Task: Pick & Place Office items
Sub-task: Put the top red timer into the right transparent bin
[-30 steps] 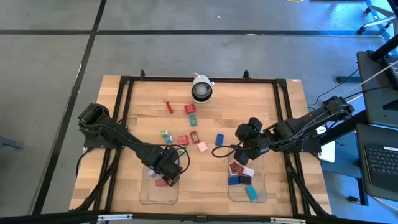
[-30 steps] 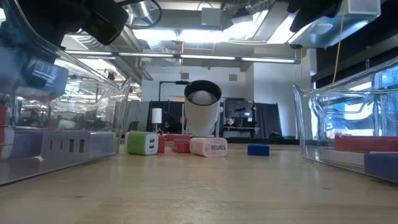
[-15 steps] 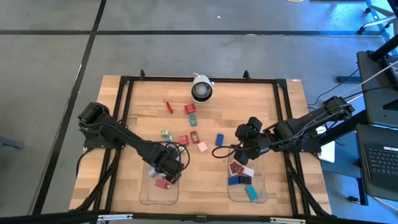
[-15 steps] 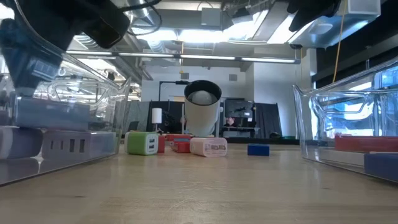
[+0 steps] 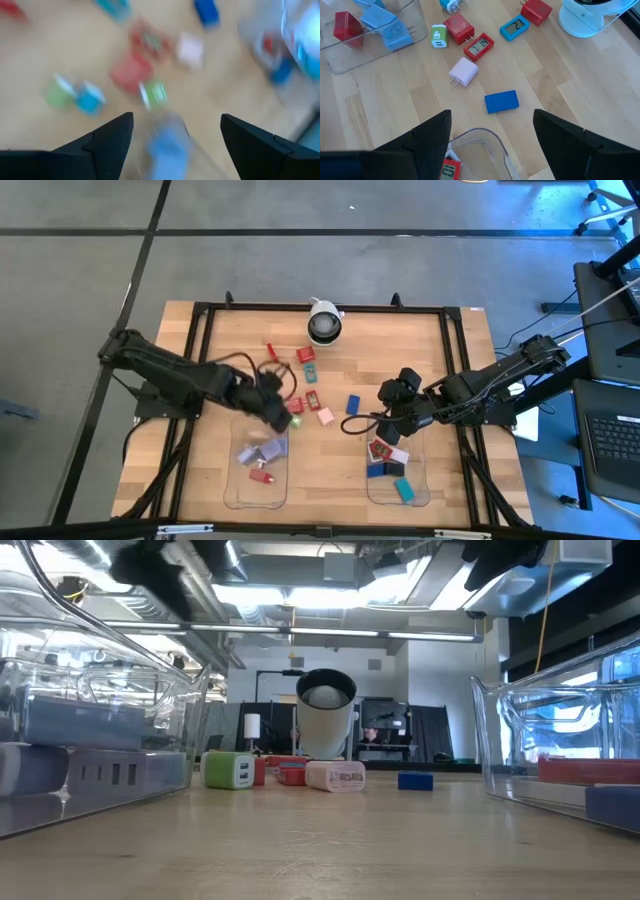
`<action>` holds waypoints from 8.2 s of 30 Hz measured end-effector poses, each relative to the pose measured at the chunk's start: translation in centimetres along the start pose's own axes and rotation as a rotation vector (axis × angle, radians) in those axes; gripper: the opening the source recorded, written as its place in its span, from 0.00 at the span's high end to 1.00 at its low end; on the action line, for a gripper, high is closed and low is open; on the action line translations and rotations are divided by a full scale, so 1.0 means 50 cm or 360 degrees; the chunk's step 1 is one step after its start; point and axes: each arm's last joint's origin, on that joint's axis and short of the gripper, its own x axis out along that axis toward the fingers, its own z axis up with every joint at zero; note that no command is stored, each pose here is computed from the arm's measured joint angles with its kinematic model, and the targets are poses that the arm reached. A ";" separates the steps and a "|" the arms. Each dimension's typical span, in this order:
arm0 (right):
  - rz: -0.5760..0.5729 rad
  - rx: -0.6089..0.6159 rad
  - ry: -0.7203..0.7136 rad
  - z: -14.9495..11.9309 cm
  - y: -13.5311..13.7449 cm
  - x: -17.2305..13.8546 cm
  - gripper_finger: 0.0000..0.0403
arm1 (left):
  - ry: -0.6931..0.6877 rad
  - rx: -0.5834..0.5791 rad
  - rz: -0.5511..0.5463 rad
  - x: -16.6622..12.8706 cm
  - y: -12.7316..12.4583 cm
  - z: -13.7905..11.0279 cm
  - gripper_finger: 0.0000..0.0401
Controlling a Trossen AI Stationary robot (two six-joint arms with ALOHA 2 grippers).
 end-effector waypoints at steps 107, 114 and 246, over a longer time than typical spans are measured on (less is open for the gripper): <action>0.0740 -0.0056 -0.1178 0.263 -0.113 0.017 0.30 | -0.1612 0.0912 -0.0768 -0.138 0.030 0.145 0.84; 0.0913 -0.0172 -0.1320 0.273 -0.106 0.000 0.30 | -0.1673 0.0964 -0.0860 -0.151 0.016 0.132 0.84; 0.0530 0.0278 0.0867 -0.170 0.007 0.183 0.79 | -0.1091 0.0617 -0.0799 -0.008 -0.003 0.136 0.41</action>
